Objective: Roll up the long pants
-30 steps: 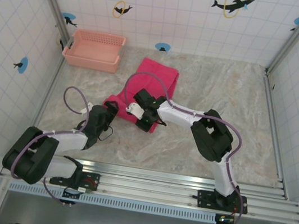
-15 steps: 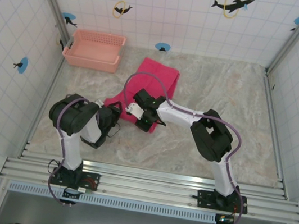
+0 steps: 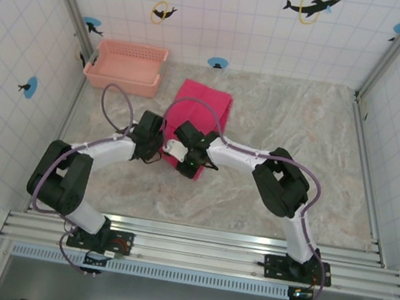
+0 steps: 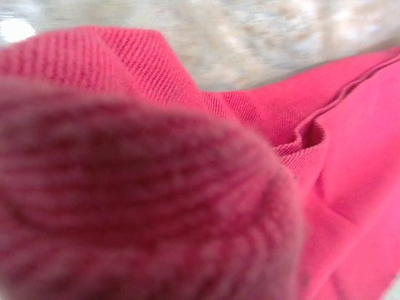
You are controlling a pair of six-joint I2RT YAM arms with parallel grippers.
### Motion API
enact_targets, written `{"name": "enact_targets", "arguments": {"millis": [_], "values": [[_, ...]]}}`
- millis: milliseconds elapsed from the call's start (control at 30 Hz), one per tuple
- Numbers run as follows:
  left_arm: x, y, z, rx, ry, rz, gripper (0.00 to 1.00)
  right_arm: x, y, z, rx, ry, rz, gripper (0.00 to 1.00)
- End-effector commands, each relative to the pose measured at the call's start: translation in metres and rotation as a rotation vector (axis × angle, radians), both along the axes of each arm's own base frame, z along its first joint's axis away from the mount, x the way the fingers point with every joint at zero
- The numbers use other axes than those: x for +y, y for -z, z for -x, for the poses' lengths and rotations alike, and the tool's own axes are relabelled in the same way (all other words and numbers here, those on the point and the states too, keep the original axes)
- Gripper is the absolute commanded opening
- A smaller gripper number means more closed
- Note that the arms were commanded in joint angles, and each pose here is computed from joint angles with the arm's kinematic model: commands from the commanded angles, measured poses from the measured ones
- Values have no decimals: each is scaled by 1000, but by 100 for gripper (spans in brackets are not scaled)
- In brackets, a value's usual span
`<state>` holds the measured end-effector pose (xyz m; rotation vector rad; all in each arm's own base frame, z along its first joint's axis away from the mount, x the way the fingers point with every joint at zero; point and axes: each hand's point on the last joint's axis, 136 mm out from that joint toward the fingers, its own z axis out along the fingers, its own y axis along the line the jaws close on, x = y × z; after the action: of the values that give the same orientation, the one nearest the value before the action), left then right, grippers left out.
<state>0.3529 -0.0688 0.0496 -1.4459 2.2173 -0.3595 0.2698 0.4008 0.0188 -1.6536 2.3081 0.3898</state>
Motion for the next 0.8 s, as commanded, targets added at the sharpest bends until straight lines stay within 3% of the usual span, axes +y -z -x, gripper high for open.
{"name": "enact_targets", "arguments": {"millis": [0,133,367,400,433,500,533,767], "values": [[26,31,96,512,-72,-92,0,-77,74,53,202,-11,336,0],[16,54,118,700,-128,-41,0,-80,68,46,178,15,329,0],[33,61,152,781,-230,-89,0,-98,56,34,140,54,336,0],[34,64,154,784,-234,-83,0,-100,52,30,130,64,332,10],[34,67,154,786,-229,-80,0,-102,48,26,121,76,325,27],[35,69,155,800,-218,-87,0,-103,33,15,81,98,305,84],[35,70,156,809,-218,-91,0,-104,24,9,48,108,298,98],[33,77,156,855,-212,-97,0,-109,-72,-26,-256,157,239,99]]}}
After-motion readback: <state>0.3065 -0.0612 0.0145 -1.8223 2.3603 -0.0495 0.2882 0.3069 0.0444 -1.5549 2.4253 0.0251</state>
